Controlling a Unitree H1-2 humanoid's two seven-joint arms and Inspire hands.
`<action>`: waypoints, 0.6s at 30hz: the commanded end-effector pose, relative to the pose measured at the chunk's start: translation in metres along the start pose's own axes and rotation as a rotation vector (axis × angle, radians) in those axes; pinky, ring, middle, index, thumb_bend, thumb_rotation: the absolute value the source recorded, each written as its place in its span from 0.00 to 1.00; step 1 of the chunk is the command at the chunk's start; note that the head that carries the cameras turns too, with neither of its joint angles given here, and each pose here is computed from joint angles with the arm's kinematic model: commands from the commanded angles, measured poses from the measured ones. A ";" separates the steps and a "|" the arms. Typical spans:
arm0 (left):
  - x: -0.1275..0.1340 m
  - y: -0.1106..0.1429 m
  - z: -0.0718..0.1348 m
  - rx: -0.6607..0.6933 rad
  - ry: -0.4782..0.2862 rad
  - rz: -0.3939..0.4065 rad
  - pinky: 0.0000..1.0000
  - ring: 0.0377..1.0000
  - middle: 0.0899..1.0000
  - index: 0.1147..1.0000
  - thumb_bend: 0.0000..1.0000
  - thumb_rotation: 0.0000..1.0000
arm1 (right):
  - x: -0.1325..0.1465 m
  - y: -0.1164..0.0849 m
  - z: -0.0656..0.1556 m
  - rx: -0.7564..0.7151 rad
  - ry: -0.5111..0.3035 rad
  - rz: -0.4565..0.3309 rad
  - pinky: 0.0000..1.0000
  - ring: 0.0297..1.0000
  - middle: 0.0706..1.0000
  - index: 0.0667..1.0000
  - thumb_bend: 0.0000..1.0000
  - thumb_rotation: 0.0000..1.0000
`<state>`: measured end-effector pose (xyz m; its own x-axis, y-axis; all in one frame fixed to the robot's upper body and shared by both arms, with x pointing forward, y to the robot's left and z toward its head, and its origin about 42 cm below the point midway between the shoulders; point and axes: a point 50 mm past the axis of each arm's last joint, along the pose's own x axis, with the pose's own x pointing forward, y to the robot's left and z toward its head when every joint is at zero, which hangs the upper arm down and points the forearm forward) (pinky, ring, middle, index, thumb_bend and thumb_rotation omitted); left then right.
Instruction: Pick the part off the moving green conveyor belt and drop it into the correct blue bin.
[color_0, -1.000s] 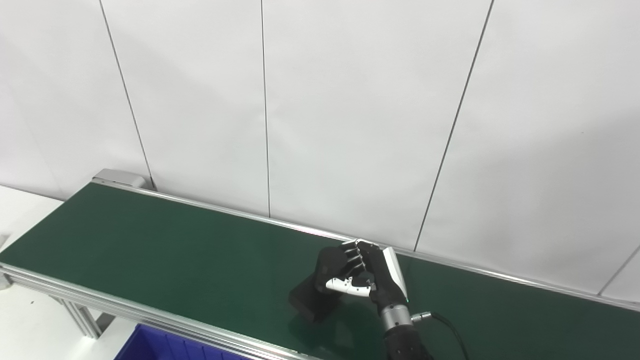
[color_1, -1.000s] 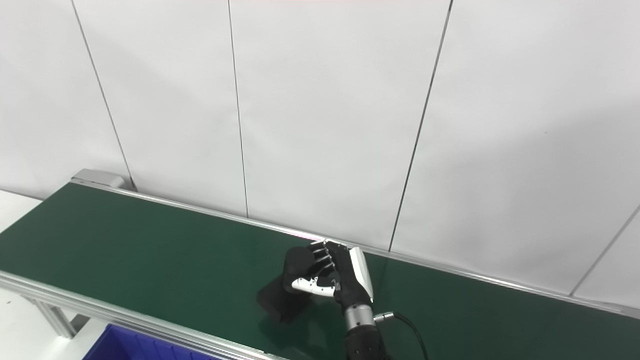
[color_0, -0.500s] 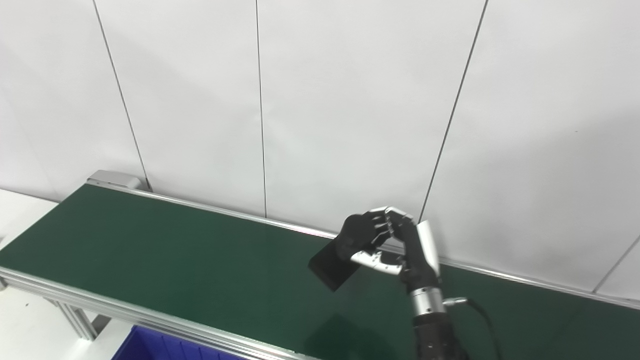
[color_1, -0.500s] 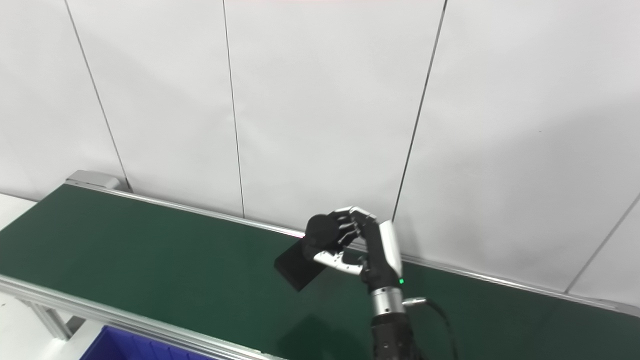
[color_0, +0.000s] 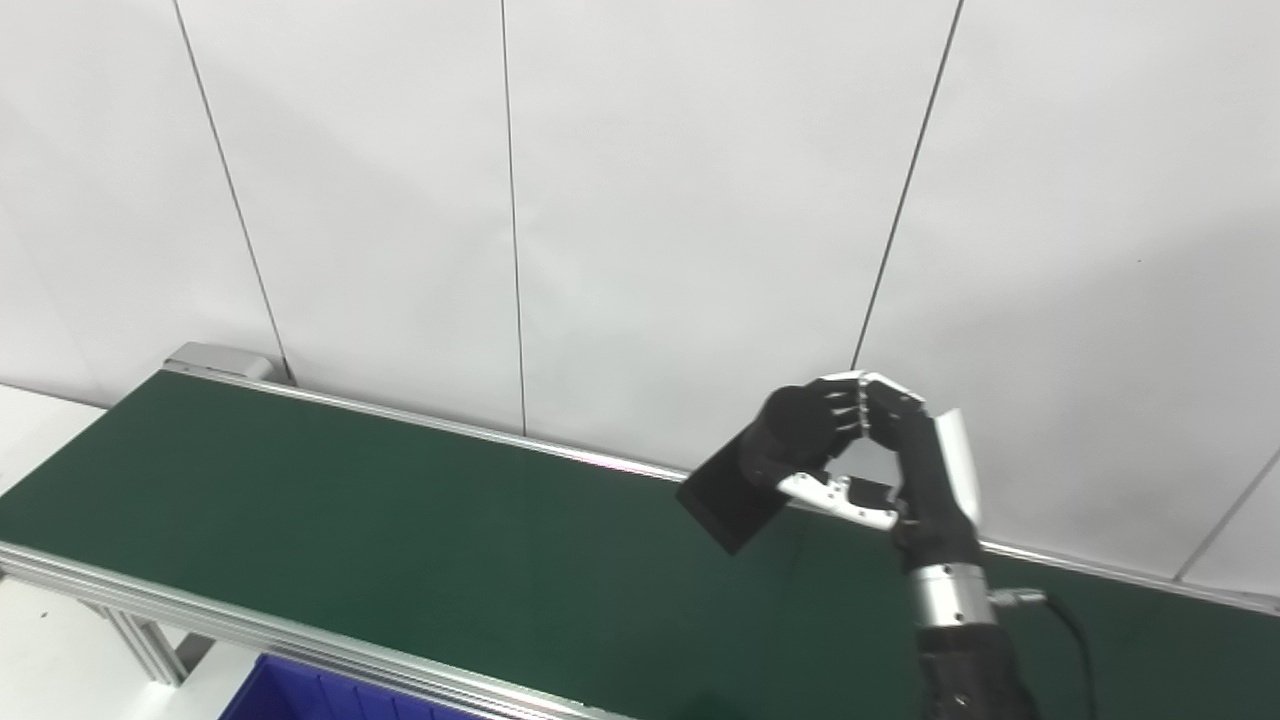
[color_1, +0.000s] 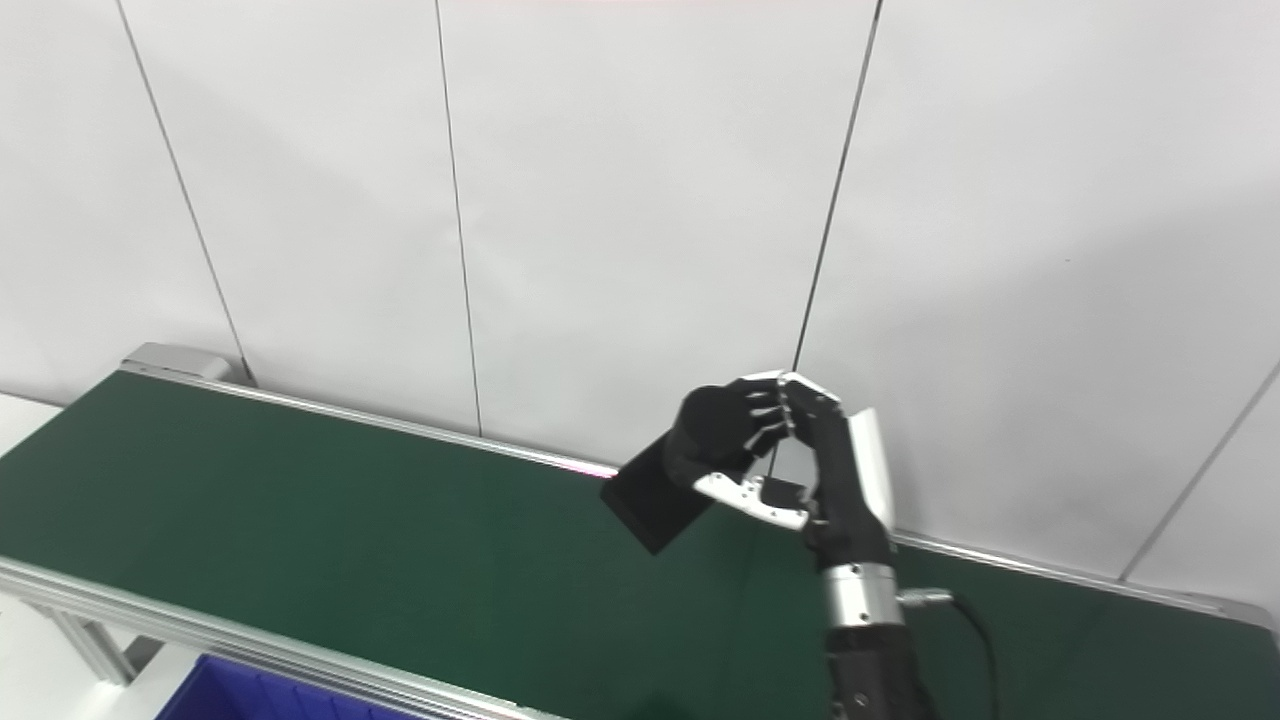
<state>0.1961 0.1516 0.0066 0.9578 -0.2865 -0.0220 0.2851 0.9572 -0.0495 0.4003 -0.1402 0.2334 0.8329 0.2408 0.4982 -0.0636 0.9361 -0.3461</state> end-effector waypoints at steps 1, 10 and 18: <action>0.011 0.002 0.012 0.005 -0.080 -0.012 0.55 0.59 0.60 0.61 0.74 0.56 | 0.010 -0.016 0.021 0.006 -0.059 -0.035 0.35 0.42 0.46 0.50 0.50 0.00; 0.005 0.008 0.015 0.012 -0.087 -0.004 0.58 0.60 0.60 0.60 0.74 0.59 | -0.019 -0.057 0.044 -0.032 -0.047 -0.073 0.36 0.42 0.46 0.49 0.50 0.00; -0.001 0.016 0.020 0.007 -0.098 0.000 0.61 0.62 0.62 0.60 0.77 0.63 | -0.045 -0.079 0.057 -0.076 -0.044 -0.109 0.37 0.42 0.46 0.49 0.50 0.00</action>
<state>0.1964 0.1647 0.0138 0.9576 -0.2881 0.0056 0.2880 0.9566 -0.0433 0.3383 -0.2097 0.2639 0.8446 0.1492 0.5141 0.0497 0.9343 -0.3529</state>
